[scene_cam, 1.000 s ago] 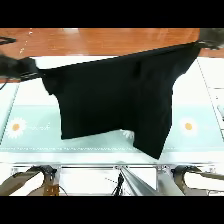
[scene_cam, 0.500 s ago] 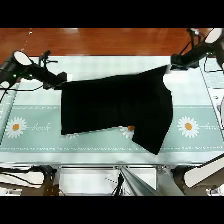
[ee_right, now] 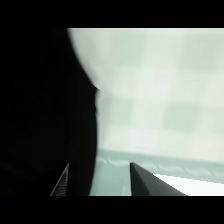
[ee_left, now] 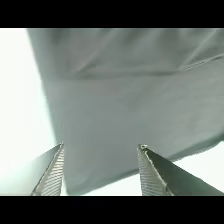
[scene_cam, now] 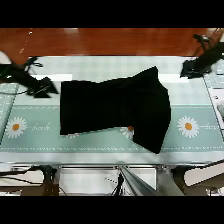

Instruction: Fold the shirts.

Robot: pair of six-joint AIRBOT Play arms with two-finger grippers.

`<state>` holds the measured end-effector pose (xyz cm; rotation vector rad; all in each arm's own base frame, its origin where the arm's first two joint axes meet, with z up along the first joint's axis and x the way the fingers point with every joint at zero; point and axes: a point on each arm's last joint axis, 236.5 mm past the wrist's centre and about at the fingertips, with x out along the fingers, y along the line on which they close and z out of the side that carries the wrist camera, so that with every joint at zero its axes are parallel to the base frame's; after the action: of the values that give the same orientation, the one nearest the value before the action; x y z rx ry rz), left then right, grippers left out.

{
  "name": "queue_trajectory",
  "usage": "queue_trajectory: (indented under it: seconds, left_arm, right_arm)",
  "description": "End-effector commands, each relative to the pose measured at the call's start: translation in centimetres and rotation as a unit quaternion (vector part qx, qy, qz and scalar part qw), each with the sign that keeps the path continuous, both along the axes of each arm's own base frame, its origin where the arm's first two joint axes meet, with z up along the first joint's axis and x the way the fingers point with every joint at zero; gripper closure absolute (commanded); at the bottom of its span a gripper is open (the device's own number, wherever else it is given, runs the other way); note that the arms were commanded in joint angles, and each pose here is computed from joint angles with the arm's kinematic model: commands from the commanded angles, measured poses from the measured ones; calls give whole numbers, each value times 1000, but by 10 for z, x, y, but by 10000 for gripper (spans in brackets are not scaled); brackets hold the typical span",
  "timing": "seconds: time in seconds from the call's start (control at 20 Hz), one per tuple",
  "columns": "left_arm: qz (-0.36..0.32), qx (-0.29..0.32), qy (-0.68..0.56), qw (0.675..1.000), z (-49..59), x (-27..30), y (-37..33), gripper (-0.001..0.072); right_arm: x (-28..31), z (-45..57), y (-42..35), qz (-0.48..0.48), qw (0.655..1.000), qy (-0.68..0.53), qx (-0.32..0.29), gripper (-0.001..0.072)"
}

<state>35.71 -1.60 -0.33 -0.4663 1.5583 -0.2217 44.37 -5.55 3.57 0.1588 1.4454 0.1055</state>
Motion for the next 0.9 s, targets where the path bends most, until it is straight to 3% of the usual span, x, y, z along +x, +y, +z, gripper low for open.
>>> queue_trajectory:
  seconds: [0.0,0.2,0.25,0.35,0.65,0.85]
  left_arm:
    - [30,-1,31,999,-3,-69,26,160]
    - [87,-65,126,986,-52,-155,14,129]
    - [92,-84,142,982,-62,-167,5,81]
    - [96,-89,157,979,-81,-182,-3,81]
    - [149,-118,86,978,-98,-143,-22,90]
    - [146,-129,76,978,-109,-124,-45,91]
  right_arm:
    - [-35,10,-27,-42,999,4,25,256]
    - [-58,-3,-18,-74,990,-18,120,255]
    - [-64,-9,-16,-79,988,-13,131,255]
    - [-77,-23,-11,-80,987,4,139,256]
    - [-81,-41,1,-77,984,8,162,255]
    - [-78,-41,0,-76,984,1,160,256]
